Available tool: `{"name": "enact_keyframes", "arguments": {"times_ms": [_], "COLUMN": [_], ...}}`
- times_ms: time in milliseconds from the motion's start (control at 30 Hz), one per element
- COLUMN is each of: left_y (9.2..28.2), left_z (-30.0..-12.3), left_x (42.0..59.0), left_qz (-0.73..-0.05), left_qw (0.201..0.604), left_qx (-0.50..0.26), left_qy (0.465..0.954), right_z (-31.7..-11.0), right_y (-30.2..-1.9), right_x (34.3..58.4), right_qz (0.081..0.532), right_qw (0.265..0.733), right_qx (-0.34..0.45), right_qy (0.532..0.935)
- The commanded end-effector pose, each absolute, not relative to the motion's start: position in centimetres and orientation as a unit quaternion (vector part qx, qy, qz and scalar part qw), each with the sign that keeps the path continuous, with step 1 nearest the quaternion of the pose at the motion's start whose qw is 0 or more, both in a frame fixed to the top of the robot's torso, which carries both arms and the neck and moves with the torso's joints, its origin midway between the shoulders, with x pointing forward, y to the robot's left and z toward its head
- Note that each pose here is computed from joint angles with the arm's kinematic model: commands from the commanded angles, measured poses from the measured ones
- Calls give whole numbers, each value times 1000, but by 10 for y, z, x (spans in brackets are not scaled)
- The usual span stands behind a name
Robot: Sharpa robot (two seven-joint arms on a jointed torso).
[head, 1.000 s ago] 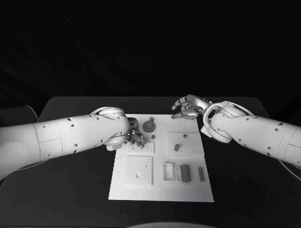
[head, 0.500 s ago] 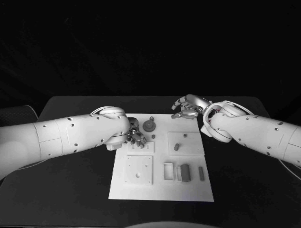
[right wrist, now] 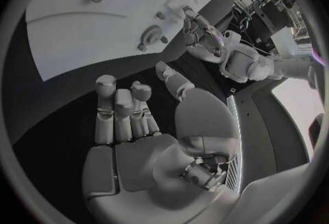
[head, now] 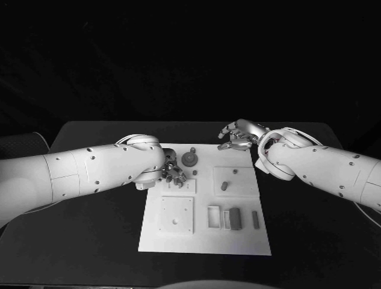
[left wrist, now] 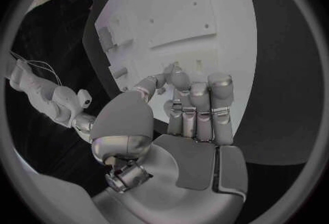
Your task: Assemble the parts on the task board
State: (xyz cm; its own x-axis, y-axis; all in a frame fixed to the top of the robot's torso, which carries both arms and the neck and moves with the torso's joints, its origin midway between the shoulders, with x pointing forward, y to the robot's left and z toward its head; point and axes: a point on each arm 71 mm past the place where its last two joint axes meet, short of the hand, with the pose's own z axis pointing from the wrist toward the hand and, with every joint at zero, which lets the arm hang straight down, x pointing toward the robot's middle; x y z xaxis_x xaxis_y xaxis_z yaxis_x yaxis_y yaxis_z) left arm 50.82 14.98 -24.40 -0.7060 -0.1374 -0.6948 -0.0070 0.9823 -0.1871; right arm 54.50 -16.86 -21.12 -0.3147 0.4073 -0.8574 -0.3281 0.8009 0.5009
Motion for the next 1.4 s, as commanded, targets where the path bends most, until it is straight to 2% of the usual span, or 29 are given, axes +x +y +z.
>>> {"name": "enact_keyframes", "arguments": {"times_ms": [33, 1033, 1400], "left_y": [148, 149, 144], "left_z": [-244, -245, -253], "left_x": [507, 508, 506], "left_qz": [-87, -77, -82], "left_qw": [377, 387, 390], "left_qx": [-30, -14, -16], "left_qy": [921, 919, 917], "right_z": [-212, -212, -212], "right_y": [-167, -166, -166], "right_x": [545, 544, 544], "right_qz": [316, 317, 318], "right_qw": [580, 578, 578], "right_qx": [23, 22, 22], "right_qy": [751, 751, 751]}}
